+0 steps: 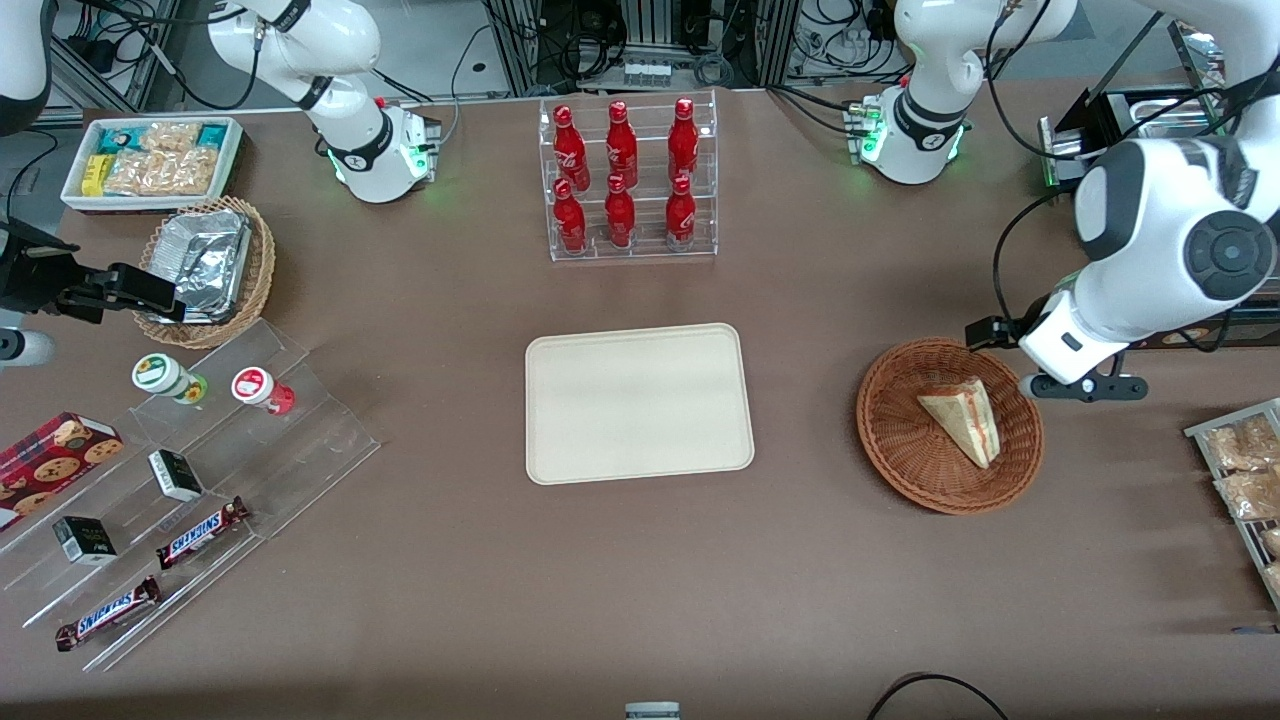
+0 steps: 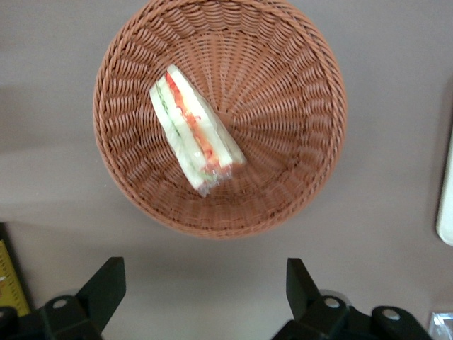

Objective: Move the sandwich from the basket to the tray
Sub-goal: 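Move the left gripper over the sandwich in the woven basket, then lower the left gripper and close it on the wrapped sandwich, then lift the sandwich and carry it over the beige tray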

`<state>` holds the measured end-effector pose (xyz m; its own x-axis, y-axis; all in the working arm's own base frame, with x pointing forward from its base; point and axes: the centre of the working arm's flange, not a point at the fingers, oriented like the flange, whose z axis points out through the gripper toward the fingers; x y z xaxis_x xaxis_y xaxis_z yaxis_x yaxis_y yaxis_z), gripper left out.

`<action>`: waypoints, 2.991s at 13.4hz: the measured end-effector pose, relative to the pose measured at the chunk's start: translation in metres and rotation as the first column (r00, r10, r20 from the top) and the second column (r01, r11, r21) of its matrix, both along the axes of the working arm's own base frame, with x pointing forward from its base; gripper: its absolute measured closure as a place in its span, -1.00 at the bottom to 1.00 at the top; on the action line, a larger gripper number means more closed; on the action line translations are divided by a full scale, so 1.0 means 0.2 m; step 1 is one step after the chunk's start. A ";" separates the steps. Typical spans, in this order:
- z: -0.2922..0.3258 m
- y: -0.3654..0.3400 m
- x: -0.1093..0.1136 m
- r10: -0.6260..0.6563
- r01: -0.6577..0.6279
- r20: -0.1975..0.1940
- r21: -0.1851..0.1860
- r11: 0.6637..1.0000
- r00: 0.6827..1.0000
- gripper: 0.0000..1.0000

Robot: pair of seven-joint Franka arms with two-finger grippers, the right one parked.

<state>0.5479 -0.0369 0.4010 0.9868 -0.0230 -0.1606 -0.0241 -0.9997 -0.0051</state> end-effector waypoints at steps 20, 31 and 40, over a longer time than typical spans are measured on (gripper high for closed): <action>-0.56 0.05 0.10 0.605 -0.609 0.081 0.039 0.792 0.792 -1.00; -0.63 0.04 0.04 0.600 -0.601 0.035 0.077 0.796 0.799 0.26; -0.35 -0.71 0.00 0.293 -0.294 0.039 0.049 0.954 0.955 0.70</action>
